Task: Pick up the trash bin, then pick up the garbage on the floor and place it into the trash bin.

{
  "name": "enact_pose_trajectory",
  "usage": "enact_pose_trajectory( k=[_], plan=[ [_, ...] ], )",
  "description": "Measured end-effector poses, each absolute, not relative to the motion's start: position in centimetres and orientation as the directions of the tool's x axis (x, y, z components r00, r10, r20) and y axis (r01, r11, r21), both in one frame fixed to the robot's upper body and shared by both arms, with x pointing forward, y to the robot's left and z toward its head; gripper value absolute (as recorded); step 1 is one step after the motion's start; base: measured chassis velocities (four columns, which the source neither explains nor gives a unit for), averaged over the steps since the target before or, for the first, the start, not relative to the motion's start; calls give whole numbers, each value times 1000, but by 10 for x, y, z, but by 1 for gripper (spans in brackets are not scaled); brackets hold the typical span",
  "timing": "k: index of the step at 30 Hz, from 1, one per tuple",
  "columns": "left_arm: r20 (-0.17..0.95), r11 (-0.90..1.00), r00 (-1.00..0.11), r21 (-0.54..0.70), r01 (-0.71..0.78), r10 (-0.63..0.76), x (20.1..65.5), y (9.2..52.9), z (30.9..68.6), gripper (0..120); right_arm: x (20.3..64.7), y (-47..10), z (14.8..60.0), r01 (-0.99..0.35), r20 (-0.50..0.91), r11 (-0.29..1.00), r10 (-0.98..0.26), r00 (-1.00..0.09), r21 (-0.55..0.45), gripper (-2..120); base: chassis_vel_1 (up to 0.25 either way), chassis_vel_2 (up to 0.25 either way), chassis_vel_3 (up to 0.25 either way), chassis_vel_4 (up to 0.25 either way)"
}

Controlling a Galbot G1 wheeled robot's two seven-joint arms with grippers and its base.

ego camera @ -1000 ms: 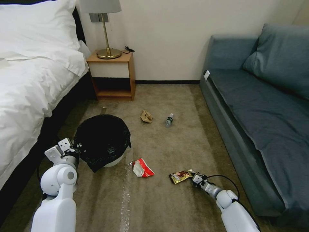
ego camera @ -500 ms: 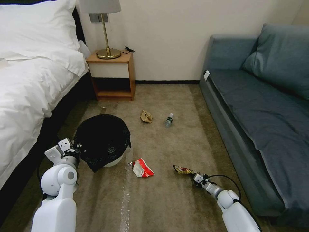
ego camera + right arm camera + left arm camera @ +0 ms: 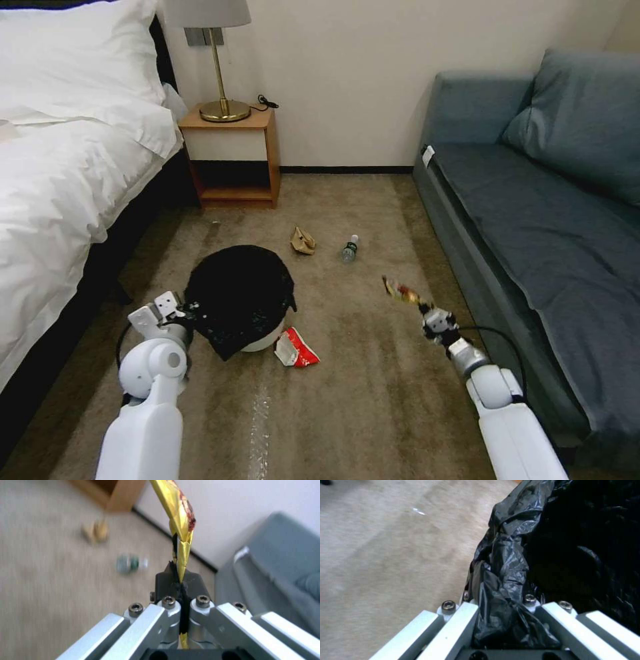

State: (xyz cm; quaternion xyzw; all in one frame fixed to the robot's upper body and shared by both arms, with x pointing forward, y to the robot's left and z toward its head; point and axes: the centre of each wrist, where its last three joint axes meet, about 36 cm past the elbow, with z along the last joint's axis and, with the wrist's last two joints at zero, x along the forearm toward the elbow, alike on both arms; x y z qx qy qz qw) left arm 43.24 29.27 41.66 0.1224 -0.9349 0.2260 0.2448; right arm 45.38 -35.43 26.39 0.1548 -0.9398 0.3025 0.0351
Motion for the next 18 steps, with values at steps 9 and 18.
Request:
enact_pose_trajectory(
  k=[9, 18],
  plan=[
    [504, 884, -863, -386, -264, -37, 443, 263, 419, 3, 456, -300, 308, -270, -19, 836, -317, -948, -478, 0, 0, 0, 0, 0],
    [518, 895, -855, -395, -209, 29, 450, 242, 413, 3, 455, -239, 337, -345, -119, 866, -410, -904, -361, 0, 0, 0, 0, 0]
  ],
)
